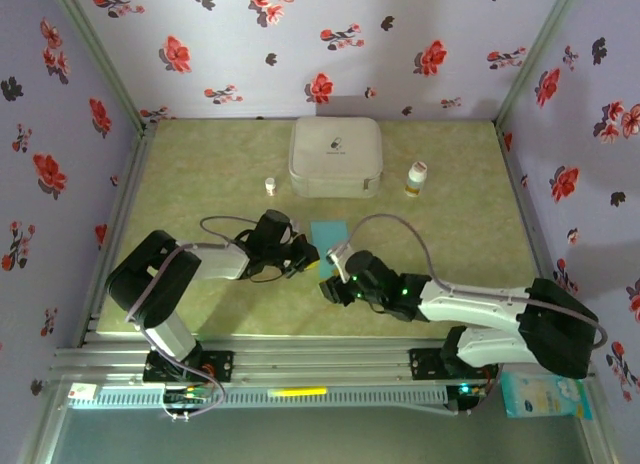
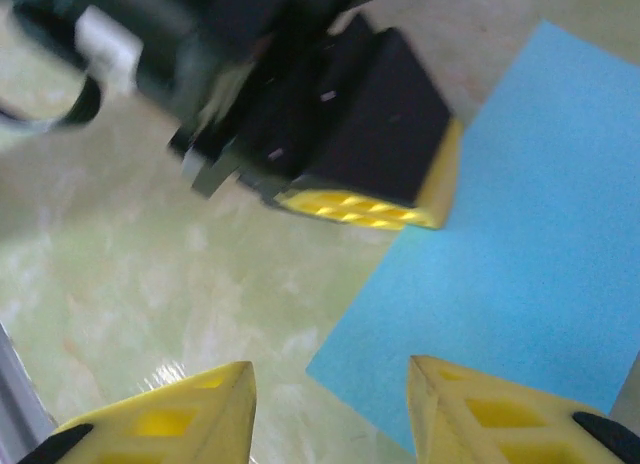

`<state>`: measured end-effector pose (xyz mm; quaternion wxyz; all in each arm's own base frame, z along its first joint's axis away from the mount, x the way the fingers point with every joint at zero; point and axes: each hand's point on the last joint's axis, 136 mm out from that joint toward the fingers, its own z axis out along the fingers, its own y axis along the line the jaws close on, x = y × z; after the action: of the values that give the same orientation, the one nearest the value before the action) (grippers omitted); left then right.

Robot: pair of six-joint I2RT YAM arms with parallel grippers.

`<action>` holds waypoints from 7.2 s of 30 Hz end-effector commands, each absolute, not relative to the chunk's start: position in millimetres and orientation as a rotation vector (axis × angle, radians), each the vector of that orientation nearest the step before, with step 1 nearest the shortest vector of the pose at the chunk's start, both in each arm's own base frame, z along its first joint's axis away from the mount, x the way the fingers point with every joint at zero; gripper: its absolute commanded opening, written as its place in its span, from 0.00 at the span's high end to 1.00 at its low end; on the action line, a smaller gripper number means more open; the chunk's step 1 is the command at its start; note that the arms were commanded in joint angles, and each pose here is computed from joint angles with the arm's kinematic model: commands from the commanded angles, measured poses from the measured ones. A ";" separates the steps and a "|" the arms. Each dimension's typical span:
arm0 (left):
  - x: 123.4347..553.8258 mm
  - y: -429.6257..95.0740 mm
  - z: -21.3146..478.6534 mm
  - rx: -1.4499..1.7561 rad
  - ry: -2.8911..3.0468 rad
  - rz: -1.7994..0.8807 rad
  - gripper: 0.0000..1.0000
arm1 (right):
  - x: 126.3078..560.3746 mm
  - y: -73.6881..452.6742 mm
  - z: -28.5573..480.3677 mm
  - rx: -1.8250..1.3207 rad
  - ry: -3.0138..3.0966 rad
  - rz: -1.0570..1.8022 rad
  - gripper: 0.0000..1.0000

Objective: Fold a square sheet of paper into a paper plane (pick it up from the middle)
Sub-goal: Third fold the triangle at the center of the table.

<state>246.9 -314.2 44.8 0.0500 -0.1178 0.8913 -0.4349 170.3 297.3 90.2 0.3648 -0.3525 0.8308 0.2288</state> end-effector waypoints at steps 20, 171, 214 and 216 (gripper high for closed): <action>249.5 -316.9 59.8 -0.352 2.689 -1.383 1.00 | 180.5 309.8 68.1 -1.133 1.840 -0.010 0.54; 278.9 -305.2 0.4 0.115 3.001 -0.922 0.93 | 220.7 294.8 27.3 -0.508 2.624 0.699 1.00; 278.3 -305.7 1.5 0.121 2.999 -0.926 0.93 | 222.2 292.0 22.6 -0.507 2.665 0.657 1.00; 278.8 -305.4 1.4 0.117 2.998 -0.925 0.93 | 222.8 291.6 22.6 -0.509 2.663 0.652 1.00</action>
<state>288.1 -316.4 16.7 0.0177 0.0394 0.9433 -0.3290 216.5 293.1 20.8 0.1725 -0.1873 0.9371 0.2387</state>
